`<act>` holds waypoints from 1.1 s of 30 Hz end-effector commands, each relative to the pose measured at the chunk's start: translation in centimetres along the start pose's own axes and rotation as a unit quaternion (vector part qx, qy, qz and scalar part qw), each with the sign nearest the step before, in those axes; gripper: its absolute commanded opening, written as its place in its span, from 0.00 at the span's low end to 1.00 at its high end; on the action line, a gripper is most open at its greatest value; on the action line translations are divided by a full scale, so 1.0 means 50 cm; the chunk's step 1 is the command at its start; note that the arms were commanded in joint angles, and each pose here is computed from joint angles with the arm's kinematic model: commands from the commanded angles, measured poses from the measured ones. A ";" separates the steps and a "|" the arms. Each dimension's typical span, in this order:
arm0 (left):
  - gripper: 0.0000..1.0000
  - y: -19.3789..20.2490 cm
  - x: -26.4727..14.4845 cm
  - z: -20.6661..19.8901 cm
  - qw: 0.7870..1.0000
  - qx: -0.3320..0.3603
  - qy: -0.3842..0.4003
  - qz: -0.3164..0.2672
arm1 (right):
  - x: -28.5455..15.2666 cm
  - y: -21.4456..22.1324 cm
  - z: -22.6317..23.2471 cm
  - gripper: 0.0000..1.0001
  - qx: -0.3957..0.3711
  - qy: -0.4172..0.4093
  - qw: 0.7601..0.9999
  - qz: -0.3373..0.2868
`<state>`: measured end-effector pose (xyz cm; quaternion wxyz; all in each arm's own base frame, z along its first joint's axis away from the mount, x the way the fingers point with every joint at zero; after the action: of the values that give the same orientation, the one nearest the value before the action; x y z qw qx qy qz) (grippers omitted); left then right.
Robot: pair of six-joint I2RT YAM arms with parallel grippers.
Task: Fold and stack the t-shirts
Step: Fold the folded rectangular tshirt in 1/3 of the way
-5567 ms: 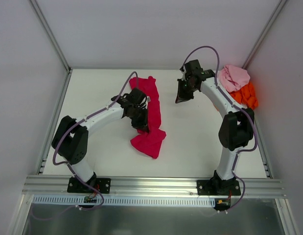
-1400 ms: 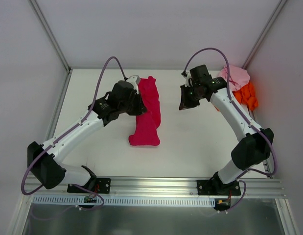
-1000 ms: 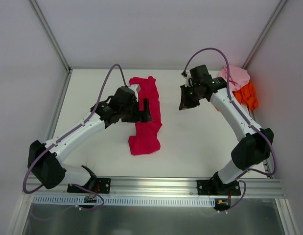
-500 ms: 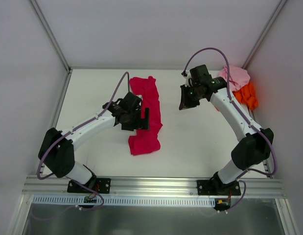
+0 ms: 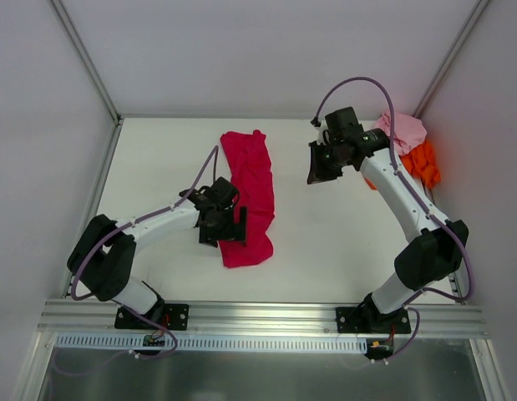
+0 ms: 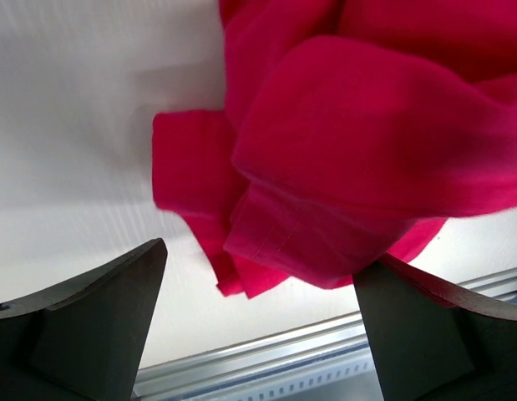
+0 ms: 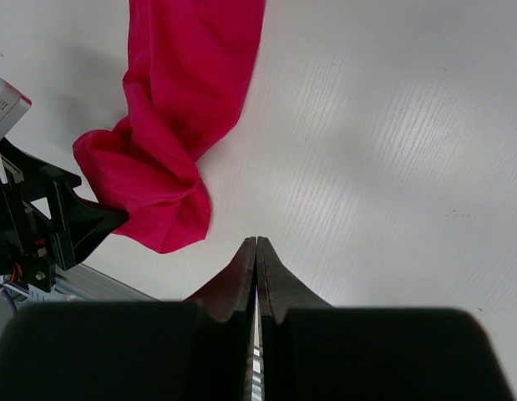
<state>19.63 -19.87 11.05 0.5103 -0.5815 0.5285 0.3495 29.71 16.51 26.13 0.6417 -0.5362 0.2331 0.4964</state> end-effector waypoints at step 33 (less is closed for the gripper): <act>0.05 -0.004 0.012 -0.030 0.995 -0.033 0.068 -0.069 | -0.058 -0.014 0.028 0.01 -0.011 -0.028 0.999 -0.020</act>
<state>19.22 -21.59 7.72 0.4547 -0.6486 0.5291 0.3042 29.38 16.70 27.58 0.6448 -0.5300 0.2229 0.5036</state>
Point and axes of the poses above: each gripper's point midway between its finger pads, its own x axis out along the fingers, its own z axis along the line the jaws close on, y = z × x, the point moved 6 cm from there along -x, back along the fingers, and after that the axes turned 4 degrees about x, right-handed, at the moved point
